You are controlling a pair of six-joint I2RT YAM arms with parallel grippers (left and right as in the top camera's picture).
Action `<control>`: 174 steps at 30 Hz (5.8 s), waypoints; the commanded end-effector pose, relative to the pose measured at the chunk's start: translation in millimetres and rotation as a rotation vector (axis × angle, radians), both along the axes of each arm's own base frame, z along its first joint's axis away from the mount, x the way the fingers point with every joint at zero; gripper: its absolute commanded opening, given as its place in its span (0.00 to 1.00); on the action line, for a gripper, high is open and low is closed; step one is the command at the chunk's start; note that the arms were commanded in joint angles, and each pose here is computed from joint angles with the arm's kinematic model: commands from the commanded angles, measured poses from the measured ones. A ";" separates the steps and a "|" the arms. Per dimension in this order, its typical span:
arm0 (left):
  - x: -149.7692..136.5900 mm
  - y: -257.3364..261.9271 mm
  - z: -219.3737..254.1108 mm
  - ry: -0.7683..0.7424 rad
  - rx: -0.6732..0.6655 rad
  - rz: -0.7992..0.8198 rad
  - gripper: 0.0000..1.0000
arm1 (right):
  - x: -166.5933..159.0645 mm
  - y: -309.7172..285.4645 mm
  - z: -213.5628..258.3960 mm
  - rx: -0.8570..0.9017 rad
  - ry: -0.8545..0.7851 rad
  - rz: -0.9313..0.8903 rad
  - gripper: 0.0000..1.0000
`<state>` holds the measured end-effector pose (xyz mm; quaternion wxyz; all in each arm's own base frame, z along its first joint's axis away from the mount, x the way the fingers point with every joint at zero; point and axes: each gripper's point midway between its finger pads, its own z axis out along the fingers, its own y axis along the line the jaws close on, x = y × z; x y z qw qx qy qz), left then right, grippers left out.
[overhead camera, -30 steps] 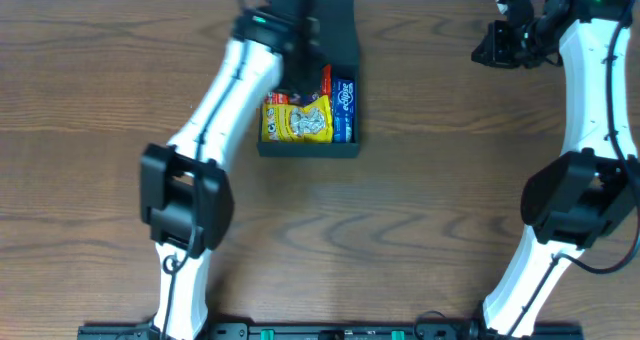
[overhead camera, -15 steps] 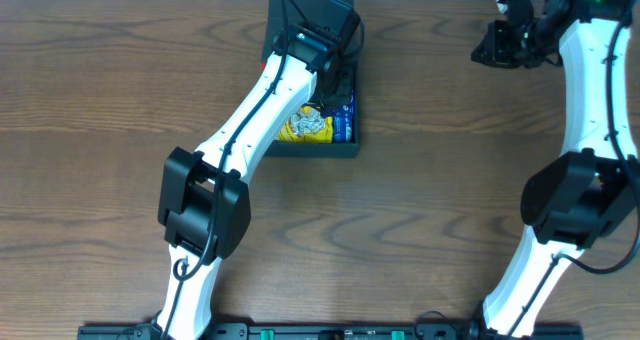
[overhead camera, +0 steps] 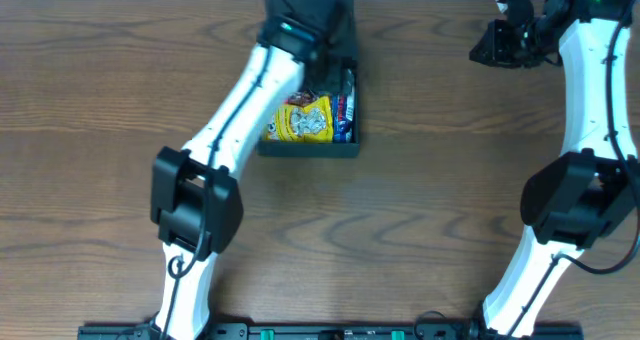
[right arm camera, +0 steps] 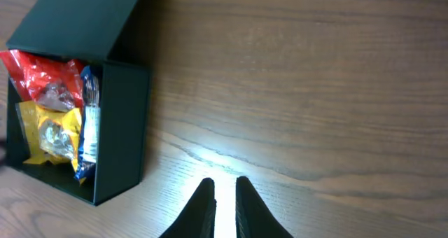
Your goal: Pack container
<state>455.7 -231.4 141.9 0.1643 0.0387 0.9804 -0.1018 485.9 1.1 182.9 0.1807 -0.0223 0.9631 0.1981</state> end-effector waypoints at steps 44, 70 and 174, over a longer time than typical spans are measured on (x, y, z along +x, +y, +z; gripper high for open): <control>118.4 97.5 -84.7 0.037 -0.459 0.194 0.06 | 56.7 187.2 -151.9 0.540 0.062 0.068 0.02; 70.0 119.9 -108.8 0.240 -0.333 0.239 0.06 | 27.1 216.5 -148.1 0.574 0.076 0.244 0.01; 140.4 94.5 17.3 -0.229 -0.630 -0.019 0.06 | 65.3 207.3 -45.8 0.817 -0.413 0.544 0.02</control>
